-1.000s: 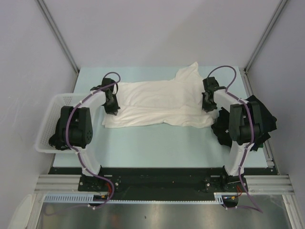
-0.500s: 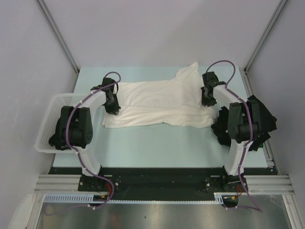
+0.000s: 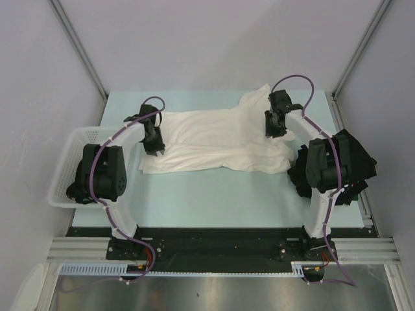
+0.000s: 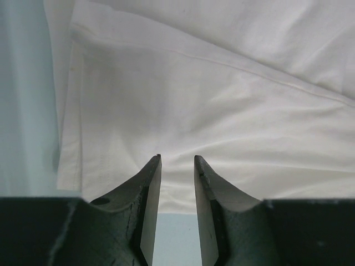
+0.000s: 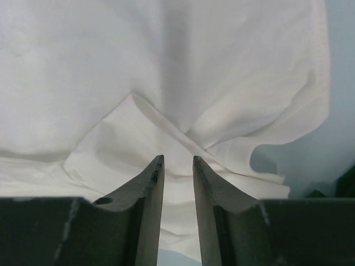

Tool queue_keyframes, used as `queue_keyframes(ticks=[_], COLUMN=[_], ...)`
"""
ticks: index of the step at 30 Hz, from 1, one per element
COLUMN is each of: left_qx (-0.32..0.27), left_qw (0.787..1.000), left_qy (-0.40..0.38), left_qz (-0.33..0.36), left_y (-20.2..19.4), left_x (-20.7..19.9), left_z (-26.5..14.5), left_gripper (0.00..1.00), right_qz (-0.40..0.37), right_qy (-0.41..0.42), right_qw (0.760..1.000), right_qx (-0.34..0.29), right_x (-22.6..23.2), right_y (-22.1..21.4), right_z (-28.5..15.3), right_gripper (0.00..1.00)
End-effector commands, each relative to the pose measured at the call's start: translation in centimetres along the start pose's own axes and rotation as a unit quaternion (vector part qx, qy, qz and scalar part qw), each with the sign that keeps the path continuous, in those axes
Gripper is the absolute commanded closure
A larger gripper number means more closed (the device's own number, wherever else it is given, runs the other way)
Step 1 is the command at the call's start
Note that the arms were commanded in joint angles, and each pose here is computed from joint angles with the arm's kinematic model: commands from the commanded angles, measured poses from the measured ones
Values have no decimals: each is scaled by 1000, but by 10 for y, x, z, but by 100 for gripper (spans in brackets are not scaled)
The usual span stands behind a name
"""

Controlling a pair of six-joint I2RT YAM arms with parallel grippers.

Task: Fold and stack the t-shirts
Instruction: Fold the flattened tshirt in 1/3 of the way

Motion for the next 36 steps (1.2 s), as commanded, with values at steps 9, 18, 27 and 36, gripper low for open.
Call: queue_keyframes(ticks=[9,18,27,36], left_qx=[-31,-28,-22,-20], left_qw=[999,999,999,999], left_qy=[-15,-15,-19,-16], left_qz=[4,7,14,20], left_y=[19,20,23,24], left_x=[-9,-10,-11,-11], left_z=[-17,-17,-14,-13], left_gripper=[62,62,61,61], right_qz=[-21,-49,-84,-81], right_qy=[21,23,33,52], right_qw=[999,998,994,992], right_qx=[39,19,55,86], right_x=[3,1,-1,1], right_y=[-14,-5,-24,-33], right_z=[25,27,54,71], right_gripper=[66,64,63,84])
Point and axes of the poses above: each gripper's point midway between its finger pads, its own z axis out along the fingers, its own x axis along the line the jaws close on, y = z × x, the point moved 8 cm from there along -z, back along the fingers, and after that the axes turned 1 degree about z, right-handed, at the moved point
